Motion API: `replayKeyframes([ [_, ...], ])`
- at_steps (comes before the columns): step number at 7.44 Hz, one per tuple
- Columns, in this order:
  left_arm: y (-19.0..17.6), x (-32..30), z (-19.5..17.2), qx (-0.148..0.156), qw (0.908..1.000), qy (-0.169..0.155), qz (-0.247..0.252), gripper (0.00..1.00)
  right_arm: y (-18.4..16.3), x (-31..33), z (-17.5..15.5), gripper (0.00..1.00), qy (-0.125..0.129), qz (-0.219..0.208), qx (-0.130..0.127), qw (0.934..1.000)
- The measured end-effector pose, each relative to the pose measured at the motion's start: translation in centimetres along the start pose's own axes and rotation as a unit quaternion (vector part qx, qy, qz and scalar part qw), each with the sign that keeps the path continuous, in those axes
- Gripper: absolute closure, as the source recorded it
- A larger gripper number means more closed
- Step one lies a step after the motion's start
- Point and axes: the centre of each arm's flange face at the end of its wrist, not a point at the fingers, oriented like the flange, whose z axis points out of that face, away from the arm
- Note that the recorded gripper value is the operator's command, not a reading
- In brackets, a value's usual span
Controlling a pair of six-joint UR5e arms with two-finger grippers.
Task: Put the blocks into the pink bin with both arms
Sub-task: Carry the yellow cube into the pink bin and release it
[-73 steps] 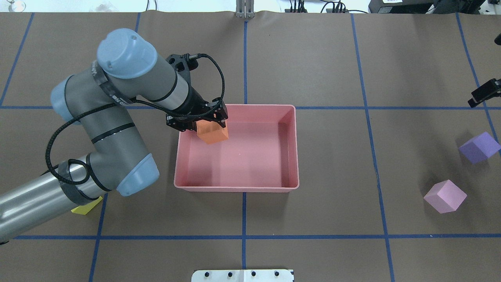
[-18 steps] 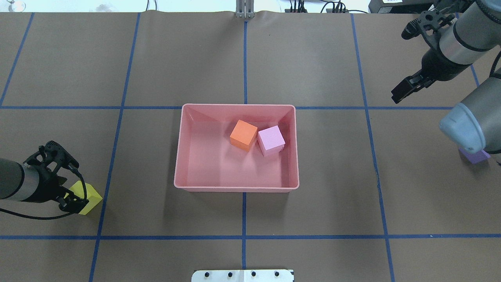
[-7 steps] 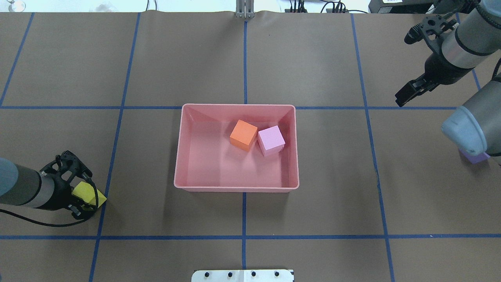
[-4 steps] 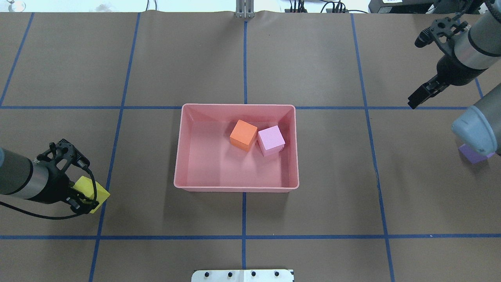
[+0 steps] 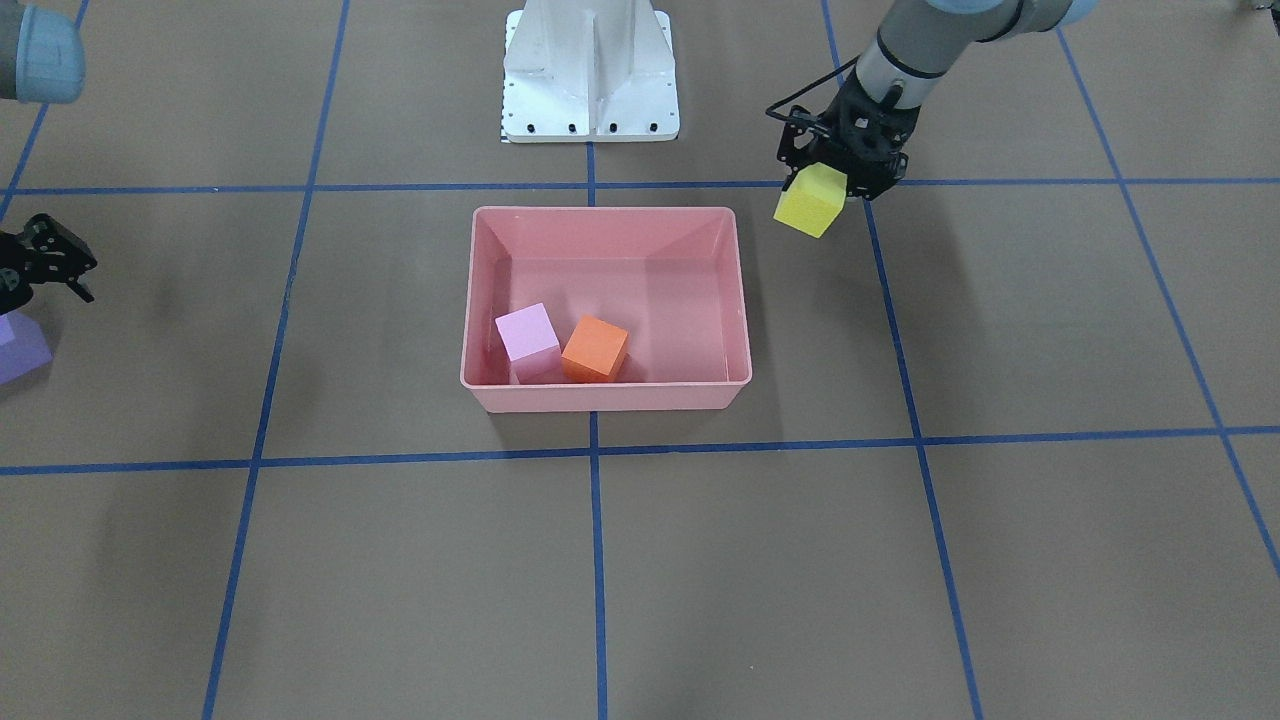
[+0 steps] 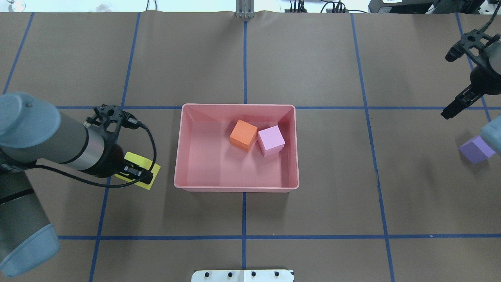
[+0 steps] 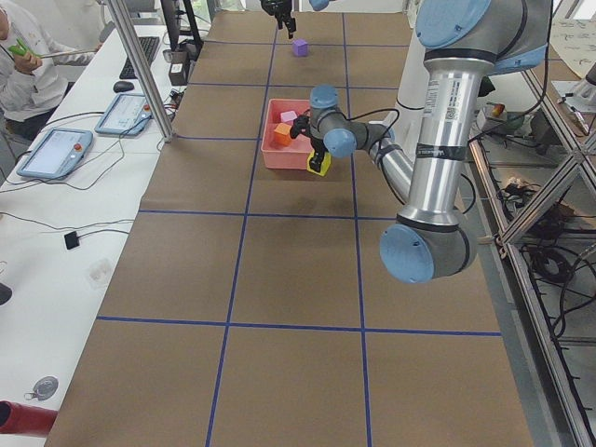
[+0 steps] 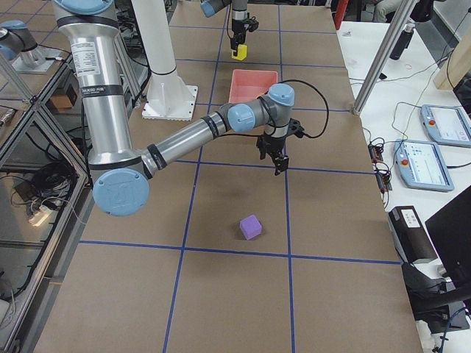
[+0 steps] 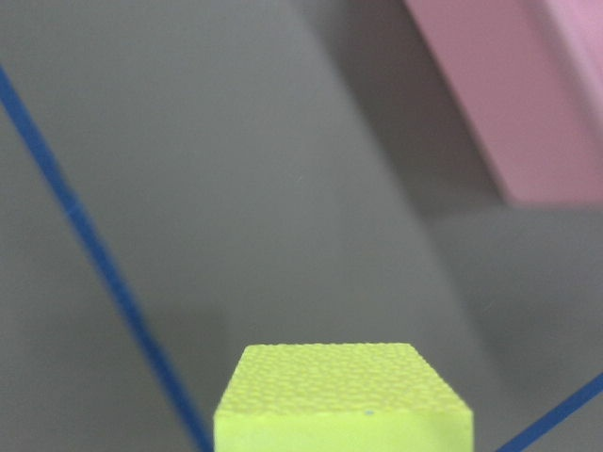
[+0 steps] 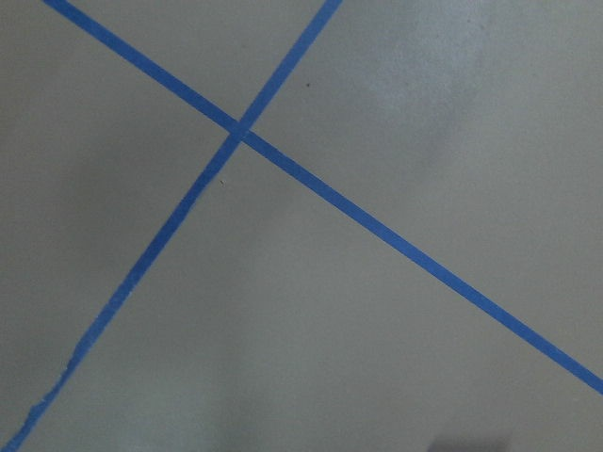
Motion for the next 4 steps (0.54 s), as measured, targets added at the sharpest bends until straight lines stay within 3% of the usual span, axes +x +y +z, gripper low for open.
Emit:
replayKeyframes([
  [1,-2.6,3.8,-0.8,-0.004,0.9996,-0.002,-0.029,0.06,1.3,1.1,1.6,0.00,-0.001,-0.007,0.004,1.0000],
  [2,-5.0,6.8,-1.0,-0.005,0.9985,-0.004,-0.054,0.00,2.9,2.5,3.7,0.00,-0.007,-0.013,0.012,0.9998],
  [4,-7.6,9.6,-1.1,-0.004,0.9934,-0.005,-0.115,0.00,6.5,4.6,6.7,0.00,-0.017,-0.018,0.025,0.9994],
])
